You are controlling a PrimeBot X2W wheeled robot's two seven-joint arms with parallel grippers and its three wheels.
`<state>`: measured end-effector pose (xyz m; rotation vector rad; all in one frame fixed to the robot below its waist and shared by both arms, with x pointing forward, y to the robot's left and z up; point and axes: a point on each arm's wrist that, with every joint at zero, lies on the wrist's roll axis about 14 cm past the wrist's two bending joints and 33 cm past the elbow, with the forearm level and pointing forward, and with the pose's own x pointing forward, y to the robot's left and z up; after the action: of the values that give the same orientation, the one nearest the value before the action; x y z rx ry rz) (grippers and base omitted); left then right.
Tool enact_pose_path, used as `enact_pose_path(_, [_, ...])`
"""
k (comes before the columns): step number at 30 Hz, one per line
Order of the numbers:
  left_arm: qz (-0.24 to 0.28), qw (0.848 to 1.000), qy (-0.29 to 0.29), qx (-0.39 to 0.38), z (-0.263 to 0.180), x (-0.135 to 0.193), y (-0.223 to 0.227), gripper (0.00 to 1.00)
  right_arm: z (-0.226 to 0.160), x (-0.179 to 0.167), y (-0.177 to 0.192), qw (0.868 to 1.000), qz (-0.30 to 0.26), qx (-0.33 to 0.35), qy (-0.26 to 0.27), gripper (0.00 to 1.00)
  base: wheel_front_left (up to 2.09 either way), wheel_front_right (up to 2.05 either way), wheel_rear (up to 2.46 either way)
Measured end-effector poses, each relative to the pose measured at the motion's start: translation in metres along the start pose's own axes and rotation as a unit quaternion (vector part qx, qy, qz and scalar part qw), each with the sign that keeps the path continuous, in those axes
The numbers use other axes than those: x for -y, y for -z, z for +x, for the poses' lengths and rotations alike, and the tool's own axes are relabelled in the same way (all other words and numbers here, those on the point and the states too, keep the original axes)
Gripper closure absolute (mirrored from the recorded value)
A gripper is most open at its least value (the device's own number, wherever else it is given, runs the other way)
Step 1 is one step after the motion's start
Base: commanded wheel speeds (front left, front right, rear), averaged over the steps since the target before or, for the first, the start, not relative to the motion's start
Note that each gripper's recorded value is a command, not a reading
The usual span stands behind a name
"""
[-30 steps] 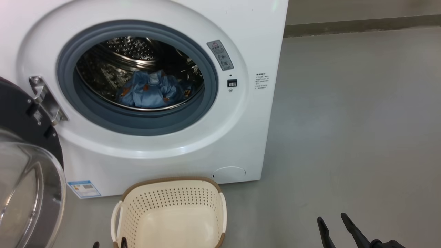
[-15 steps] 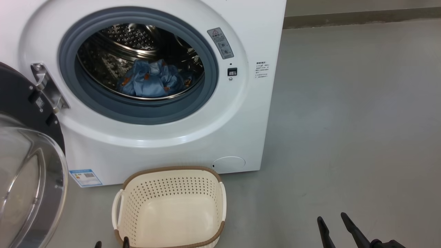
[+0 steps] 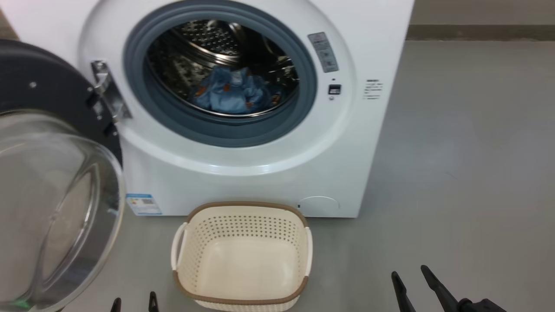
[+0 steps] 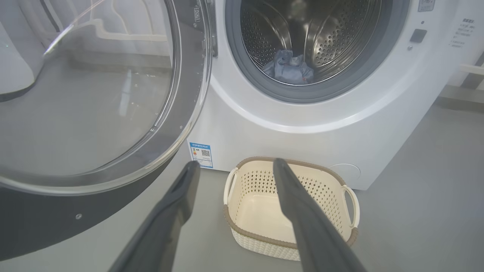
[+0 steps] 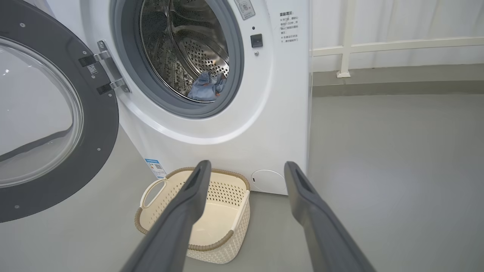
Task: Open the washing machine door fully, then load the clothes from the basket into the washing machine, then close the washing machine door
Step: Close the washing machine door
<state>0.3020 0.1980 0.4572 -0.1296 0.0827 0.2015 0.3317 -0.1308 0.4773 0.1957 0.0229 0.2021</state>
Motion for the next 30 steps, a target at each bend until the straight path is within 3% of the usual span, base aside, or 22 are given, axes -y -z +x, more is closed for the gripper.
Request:
enact_pose_path(11, [-0.012,0.995,-0.100,0.021,-0.036,-0.053,-0.009,0.00,0.035,-0.060,0.005,0.993,-0.013,-0.011,-0.114,0.00,0.00,0.00,0.00])
enact_pose_path(23, [-0.041,0.974,-0.217,0.042,-0.088,-0.106,-0.013,0.00,0.051,-0.129,0.014,0.974,-0.017,-0.026,-0.225,0.00,0.00,0.00,0.00])
enact_pose_path(30, [-0.047,0.966,-0.249,0.045,-0.101,-0.119,-0.014,0.00,0.052,-0.146,0.023,0.966,-0.020,-0.040,-0.255,0.00,0.00,0.00,0.00])
